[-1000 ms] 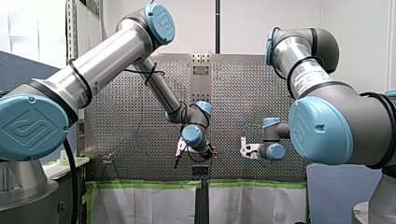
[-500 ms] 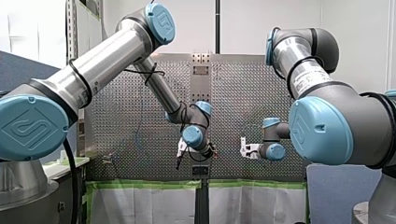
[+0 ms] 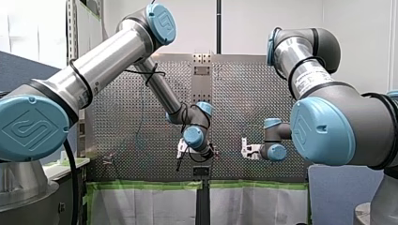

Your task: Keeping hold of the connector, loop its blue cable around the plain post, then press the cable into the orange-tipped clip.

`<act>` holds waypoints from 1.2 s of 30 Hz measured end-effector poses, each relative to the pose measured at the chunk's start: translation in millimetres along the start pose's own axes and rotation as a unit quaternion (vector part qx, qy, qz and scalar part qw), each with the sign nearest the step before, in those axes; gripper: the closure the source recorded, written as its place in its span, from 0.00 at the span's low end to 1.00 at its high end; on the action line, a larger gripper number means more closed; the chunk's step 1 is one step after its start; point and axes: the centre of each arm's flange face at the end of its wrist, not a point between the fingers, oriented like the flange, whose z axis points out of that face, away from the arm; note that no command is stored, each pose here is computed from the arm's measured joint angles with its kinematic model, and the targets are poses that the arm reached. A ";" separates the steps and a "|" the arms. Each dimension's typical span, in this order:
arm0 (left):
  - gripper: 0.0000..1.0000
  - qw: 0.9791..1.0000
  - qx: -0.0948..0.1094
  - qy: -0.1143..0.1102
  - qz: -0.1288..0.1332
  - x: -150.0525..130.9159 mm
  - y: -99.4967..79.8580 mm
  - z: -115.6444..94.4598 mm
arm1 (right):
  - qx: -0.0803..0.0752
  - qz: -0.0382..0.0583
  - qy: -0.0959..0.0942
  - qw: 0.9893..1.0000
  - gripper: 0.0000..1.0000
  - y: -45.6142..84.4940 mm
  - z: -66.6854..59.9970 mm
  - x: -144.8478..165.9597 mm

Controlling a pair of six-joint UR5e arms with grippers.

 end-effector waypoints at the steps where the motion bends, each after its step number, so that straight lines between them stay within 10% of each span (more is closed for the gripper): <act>1: 0.00 1.000 -0.005 0.002 0.001 0.7 1.3 -0.6 | 0.000 0.000 0.000 1.000 1.00 0.0 0.0 0.0; 14: 0.00 0.998 -0.056 0.011 0.031 7.2 14.2 -5.4 | 0.002 0.000 0.000 1.000 1.00 -2.9 0.2 0.1; 36: 0.00 0.995 -0.062 0.008 0.082 6.1 14.1 -5.4 | 0.004 -0.002 -0.001 1.000 1.00 -5.0 0.0 -0.2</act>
